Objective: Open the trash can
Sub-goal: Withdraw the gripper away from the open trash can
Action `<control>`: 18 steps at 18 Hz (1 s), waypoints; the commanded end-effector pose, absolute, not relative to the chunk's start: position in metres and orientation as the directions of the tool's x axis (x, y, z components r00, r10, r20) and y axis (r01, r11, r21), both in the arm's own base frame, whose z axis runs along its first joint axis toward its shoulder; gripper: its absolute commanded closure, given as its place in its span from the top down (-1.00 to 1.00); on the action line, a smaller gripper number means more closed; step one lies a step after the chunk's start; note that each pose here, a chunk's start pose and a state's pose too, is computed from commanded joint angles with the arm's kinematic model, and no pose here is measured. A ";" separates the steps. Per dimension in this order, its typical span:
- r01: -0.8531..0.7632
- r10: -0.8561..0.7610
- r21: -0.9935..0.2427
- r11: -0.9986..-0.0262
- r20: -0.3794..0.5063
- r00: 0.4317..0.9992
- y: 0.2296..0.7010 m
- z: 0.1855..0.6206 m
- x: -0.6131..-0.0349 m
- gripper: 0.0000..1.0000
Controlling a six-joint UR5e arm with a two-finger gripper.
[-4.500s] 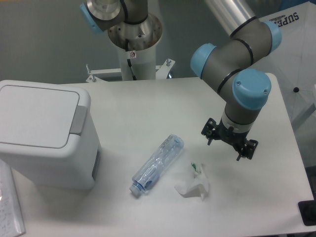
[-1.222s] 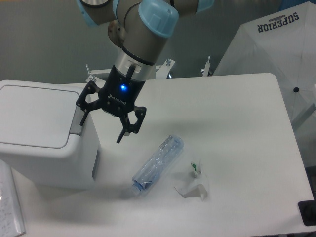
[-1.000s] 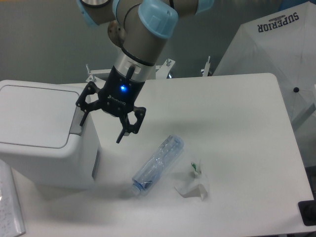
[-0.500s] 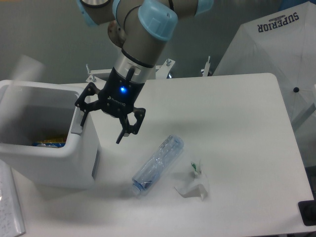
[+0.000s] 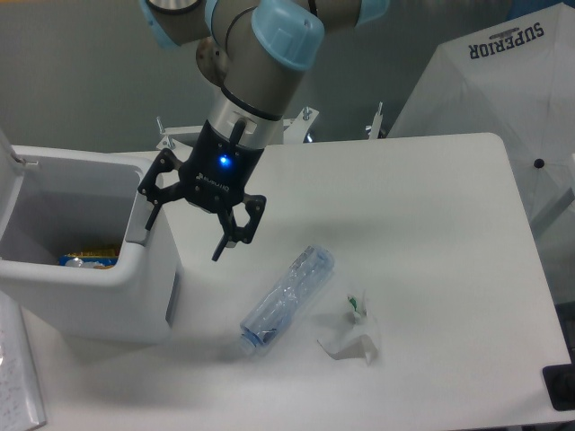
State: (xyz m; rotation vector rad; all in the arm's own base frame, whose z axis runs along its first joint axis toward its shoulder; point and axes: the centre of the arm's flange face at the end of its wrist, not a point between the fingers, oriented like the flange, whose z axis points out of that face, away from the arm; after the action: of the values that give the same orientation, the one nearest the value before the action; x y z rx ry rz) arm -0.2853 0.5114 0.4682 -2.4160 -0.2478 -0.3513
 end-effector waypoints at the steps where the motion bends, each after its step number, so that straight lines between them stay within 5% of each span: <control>1: 0.276 0.101 -0.604 -0.748 0.308 0.946 0.507 0.470 -0.295 1.00; 5: 0.242 0.102 -0.626 -0.742 0.252 0.962 0.487 0.456 -0.342 1.00; 7: 0.097 0.009 -0.632 -0.769 0.141 0.990 0.479 0.439 -0.364 1.00; 11: -0.173 -0.141 -0.485 -0.857 -0.102 0.985 0.451 0.401 -0.415 1.00; 18: -0.206 -0.140 -0.271 -0.940 -0.244 0.960 0.443 0.389 -0.484 1.00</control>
State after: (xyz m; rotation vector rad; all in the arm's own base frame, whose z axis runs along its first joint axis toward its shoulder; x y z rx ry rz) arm -0.4844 0.4434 0.3890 -2.8139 0.2540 0.3203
